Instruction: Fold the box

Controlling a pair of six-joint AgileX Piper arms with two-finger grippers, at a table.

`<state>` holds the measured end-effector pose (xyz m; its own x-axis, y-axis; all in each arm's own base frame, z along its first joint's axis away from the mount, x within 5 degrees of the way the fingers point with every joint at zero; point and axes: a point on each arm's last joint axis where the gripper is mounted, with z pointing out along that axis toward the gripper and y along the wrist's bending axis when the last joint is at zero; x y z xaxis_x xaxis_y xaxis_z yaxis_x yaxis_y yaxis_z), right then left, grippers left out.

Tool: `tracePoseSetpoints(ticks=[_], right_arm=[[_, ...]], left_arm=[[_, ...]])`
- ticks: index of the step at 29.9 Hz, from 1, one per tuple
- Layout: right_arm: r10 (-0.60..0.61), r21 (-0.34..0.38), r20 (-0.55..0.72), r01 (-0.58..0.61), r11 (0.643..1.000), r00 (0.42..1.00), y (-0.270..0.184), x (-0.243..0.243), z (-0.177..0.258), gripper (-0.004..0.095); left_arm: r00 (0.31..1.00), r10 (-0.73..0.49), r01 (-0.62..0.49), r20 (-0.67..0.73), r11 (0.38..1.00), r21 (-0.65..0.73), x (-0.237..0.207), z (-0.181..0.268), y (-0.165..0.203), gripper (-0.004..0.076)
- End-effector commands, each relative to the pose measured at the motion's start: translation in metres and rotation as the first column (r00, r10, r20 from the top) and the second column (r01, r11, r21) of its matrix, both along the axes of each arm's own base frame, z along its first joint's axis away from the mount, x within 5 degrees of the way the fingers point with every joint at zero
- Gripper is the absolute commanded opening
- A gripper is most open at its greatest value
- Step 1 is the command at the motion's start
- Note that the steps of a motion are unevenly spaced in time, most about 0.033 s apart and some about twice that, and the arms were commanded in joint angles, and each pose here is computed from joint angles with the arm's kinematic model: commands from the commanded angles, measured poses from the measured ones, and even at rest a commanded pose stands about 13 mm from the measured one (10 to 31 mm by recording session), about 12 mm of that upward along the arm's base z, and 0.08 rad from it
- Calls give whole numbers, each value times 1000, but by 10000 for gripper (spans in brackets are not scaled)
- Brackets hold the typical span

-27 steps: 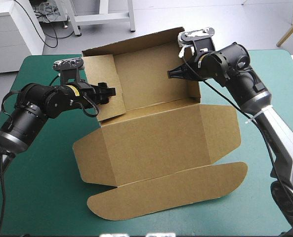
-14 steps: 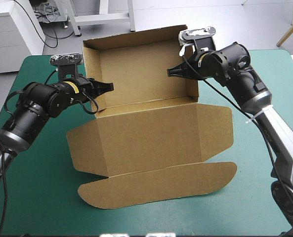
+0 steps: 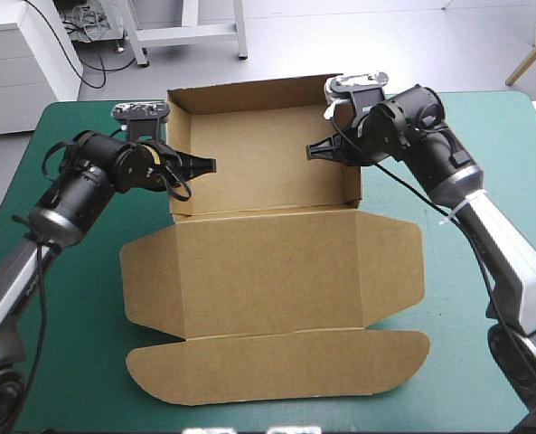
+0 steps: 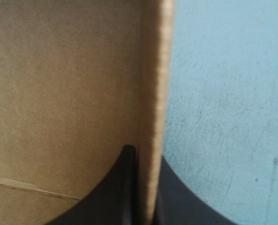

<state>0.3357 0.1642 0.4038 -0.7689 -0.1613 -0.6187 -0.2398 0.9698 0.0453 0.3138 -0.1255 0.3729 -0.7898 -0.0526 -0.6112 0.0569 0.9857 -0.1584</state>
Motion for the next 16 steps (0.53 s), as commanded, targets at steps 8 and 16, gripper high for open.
tracePoseSetpoints(ticks=[8, 16], right_arm=[[24, -64, -161, -35, 997, 987, 6, 8, -58, -14], [3, -74, -205, -19, 997, 979, 6, 21, -78, -14]], left_arm=[[984, -17, 29, -180, 997, 68, 41, -29, -21, -10], [944, -23, 48, -329, 996, 69, 53, -68, -32, -10]])
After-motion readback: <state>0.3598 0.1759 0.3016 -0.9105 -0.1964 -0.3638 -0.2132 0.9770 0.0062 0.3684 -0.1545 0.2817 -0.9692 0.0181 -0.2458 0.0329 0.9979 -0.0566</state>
